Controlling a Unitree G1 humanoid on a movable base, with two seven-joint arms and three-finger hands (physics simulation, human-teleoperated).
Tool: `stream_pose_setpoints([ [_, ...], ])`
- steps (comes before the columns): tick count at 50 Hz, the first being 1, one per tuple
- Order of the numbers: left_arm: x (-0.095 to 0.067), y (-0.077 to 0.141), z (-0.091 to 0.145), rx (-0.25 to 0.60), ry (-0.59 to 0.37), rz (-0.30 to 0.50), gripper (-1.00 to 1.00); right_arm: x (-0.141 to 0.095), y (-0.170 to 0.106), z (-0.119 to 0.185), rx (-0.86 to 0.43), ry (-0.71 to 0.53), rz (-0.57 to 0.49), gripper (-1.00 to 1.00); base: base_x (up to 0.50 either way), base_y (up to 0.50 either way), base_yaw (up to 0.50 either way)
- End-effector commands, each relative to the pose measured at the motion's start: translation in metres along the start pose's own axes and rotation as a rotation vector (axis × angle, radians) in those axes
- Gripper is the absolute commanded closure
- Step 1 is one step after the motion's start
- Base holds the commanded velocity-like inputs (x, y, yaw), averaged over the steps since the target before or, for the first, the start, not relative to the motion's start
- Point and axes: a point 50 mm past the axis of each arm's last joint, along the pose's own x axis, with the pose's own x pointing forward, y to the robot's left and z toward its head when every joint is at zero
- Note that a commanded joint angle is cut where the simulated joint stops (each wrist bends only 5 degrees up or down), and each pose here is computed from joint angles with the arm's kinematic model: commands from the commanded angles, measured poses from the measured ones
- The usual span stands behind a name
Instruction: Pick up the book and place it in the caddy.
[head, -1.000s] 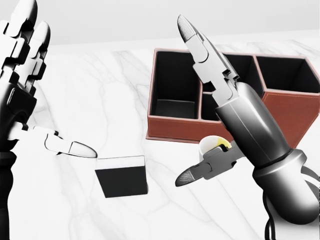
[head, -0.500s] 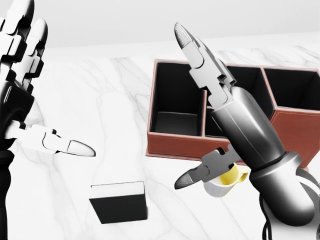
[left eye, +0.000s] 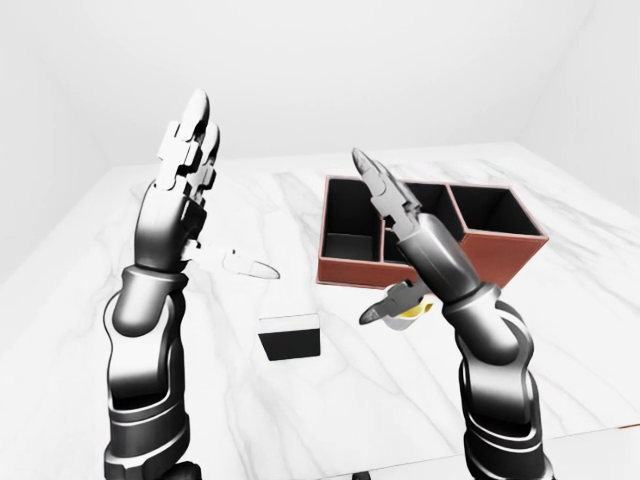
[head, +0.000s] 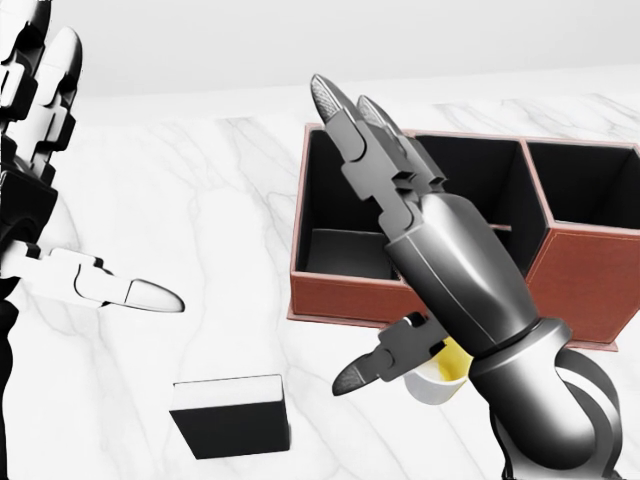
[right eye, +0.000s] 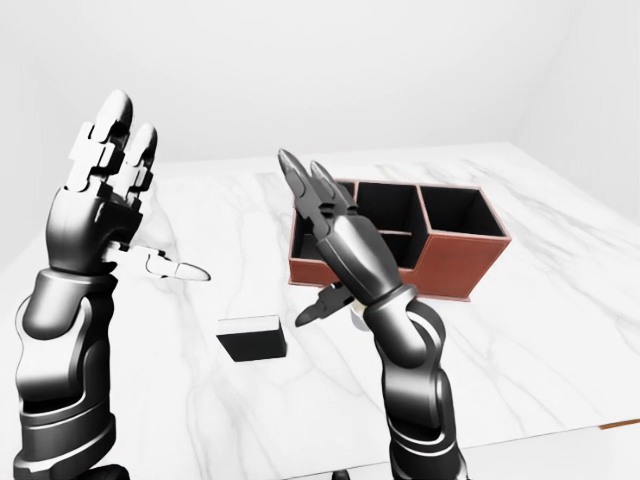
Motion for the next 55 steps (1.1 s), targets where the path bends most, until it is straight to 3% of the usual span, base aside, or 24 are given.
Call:
stream_pose_setpoints([
  [1, -0.001, 0.005, 0.011, 0.007, -0.05, 0.015, -1.0, 0.007, 0.016, 0.012, -0.041, -0.012, 0.072, -1.0, 0.0, 0.0, 0.0],
  [15, -0.015, 0.027, 0.061, 0.073, -0.25, 0.065, -1.0, 0.03, 0.059, 0.042, -0.09, -0.042, 0.225, -1.0, 0.0, 0.0, 0.0],
  [27, -0.033, 0.047, 0.079, 0.105, -0.302, 0.121, -1.0, 0.041, 0.087, 0.046, -0.049, -0.018, 0.291, -1.0, 0.0, 0.0, 0.0],
  [38, -0.033, 0.044, 0.086, 0.042, -0.348, 0.132, -1.0, 0.054, 0.118, 0.027, 0.018, 0.058, 0.327, -1.0, 0.0, 0.0, 0.0],
  [43, -0.035, 0.042, 0.091, 0.034, -0.379, 0.121, -1.0, 0.051, 0.139, 0.016, -0.001, 0.119, 0.359, -1.0, 0.0, 0.0, 0.0],
  [55, -0.041, 0.043, 0.1, 0.036, -0.413, 0.117, -1.0, 0.05, 0.166, -0.018, -0.079, 0.256, 0.307, -1.0, 0.0, 0.0, 0.0],
])
